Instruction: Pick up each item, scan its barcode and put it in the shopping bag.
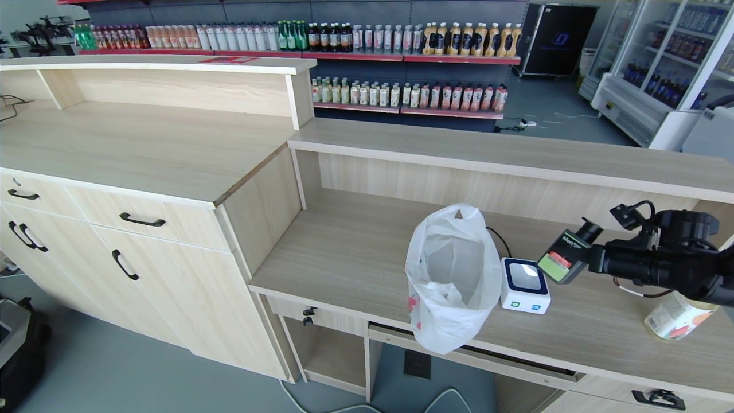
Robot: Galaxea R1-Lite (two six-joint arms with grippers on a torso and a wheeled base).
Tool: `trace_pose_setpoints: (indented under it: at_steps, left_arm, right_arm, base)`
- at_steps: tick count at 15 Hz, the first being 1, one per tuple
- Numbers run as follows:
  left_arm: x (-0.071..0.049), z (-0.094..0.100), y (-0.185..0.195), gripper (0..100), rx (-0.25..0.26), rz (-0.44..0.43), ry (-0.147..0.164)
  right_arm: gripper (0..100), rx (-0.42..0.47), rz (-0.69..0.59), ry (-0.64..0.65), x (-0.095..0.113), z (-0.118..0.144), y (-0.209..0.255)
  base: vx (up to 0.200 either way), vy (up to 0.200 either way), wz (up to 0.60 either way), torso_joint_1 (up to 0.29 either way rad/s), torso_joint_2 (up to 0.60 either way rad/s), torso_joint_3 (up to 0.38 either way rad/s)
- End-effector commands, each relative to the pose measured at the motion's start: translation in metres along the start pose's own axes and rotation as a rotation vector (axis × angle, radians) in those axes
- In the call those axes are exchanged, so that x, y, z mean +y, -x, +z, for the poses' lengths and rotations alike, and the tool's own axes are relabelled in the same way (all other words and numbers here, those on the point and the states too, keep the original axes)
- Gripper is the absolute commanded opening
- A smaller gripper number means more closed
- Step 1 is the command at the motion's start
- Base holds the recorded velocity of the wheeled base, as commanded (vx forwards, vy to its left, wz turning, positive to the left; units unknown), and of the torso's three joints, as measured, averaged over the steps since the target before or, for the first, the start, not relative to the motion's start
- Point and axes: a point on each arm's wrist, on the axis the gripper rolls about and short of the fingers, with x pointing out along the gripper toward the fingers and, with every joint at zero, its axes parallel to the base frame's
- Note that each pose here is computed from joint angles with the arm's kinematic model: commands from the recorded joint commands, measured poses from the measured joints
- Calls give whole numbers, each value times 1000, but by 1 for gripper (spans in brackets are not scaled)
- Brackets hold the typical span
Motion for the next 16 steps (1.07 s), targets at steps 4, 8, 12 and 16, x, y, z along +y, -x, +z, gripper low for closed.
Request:
trace_pose_setpoints:
  at_steps: [4,8,12,16]
  left_arm:
    - [0,0,0,100,0,0,1]
    - [0,0,0,100,0,0,1]
    - [0,0,0,100,0,0,1]
    - [0,0,0,100,0,0,1]
  right_arm:
    - [0,7,24,11,2,0,-13]
    - [0,8,37,2,8,3,-17]
    - [0,-64,-258,349,65,45,38]
    - [0,-78,-494,638,111,42,89]
  base:
    - [0,0,0,0,0,0]
    - [0,0,0,0,0,0]
    - [0,0,0,0,0,0]
    - [0,0,0,0,0,0]
